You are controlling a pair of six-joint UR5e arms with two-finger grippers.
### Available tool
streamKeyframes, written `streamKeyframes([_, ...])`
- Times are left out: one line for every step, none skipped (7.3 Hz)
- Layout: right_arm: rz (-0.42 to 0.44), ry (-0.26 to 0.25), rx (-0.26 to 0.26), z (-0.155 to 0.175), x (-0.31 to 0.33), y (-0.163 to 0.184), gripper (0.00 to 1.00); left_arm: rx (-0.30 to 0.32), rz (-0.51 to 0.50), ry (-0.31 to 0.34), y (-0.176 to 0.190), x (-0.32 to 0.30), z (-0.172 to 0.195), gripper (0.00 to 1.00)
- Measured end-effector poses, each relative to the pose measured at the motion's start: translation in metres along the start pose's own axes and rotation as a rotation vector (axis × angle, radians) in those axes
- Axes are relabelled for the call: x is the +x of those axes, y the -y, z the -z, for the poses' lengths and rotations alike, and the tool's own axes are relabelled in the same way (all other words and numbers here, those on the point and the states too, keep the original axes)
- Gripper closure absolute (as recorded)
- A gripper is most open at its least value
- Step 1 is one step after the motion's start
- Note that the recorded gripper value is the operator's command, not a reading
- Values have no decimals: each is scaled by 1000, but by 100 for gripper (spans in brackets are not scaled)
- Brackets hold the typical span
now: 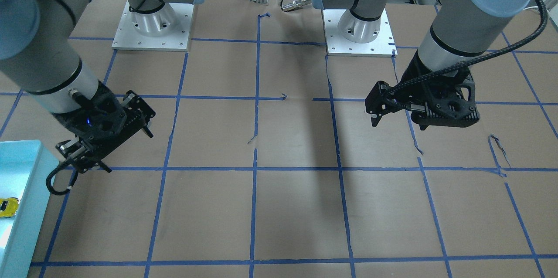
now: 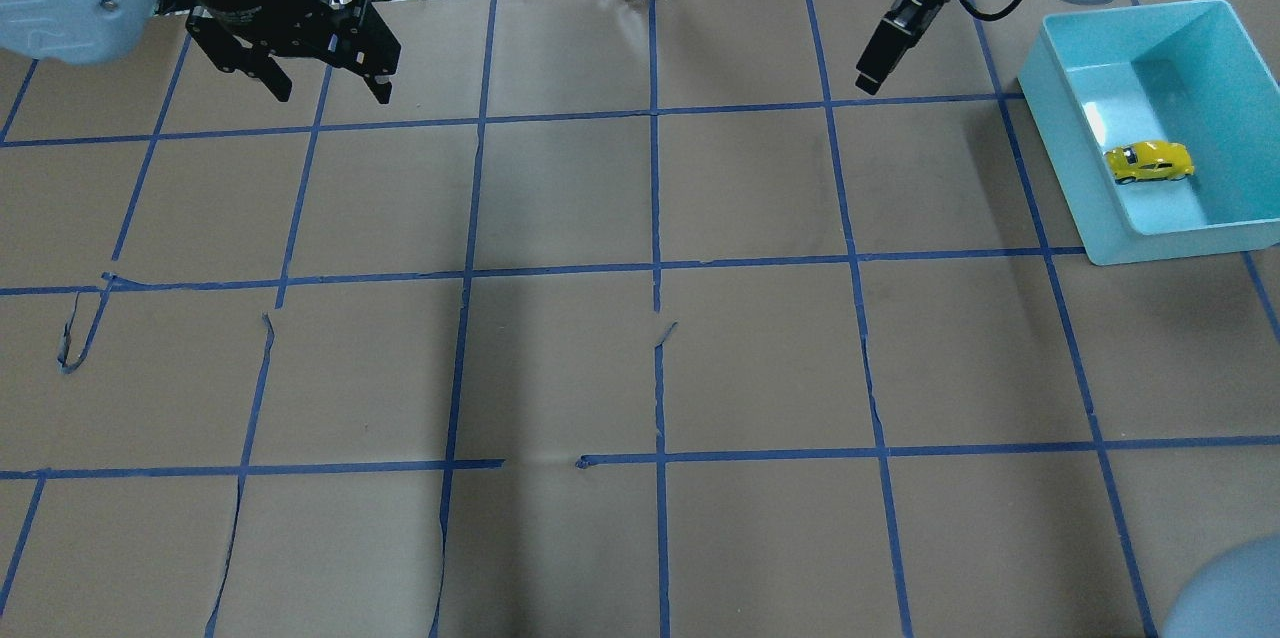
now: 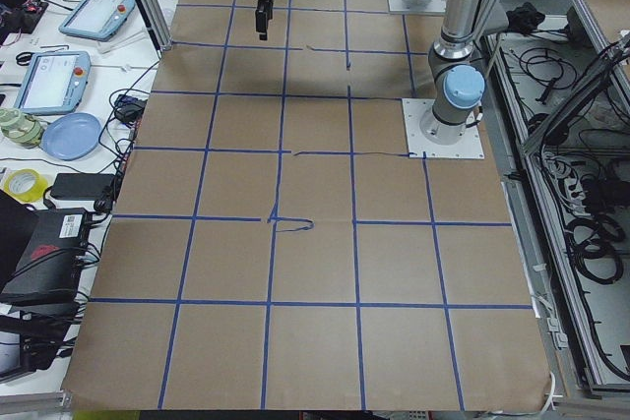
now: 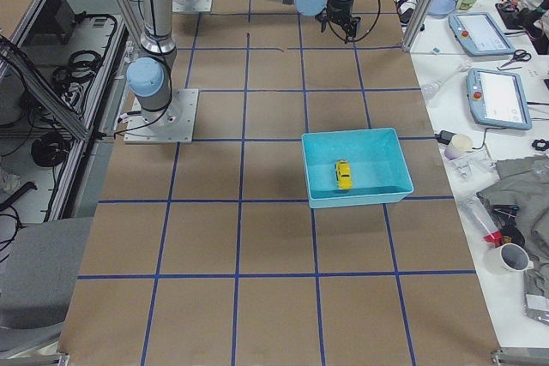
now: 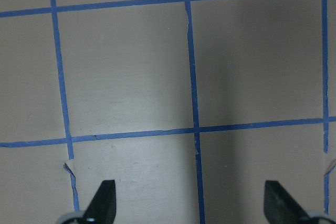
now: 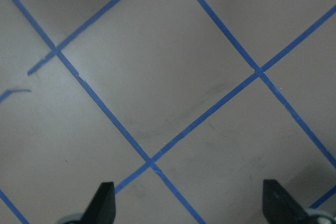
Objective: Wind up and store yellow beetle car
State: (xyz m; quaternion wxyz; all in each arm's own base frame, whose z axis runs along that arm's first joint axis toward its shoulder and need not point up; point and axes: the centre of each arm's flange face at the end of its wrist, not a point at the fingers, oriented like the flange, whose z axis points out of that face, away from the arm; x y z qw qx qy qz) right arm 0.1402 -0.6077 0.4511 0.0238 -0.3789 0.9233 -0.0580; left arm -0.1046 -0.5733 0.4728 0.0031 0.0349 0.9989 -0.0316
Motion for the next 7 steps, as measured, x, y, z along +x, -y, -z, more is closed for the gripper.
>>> streamKeyframes([-152,-30,14,20,-25,5,0,0,0,0,0,0,0,0])
streamKeyframes([-293,-53,33,30,-42,10,0,0,0,0,0,0,0,0])
streamKeyframes([-408,-79,39,31,-50,12,0,0,0,0,0,0,0,0])
streamKeyframes([-476,-107,26,29,-50,9,0,0,0,0,0,0,0,0])
streamKeyframes([-508,-122,16,27,-48,6,0,1,0,1,0,0,1,0])
streamKeyframes([-523,-127,3,25,-47,3,0,1,0,1,0,0,1,0])
streamKeyframes([-530,-126,-12,27,-48,-1,0,2,0,2,-1,0,1,0])
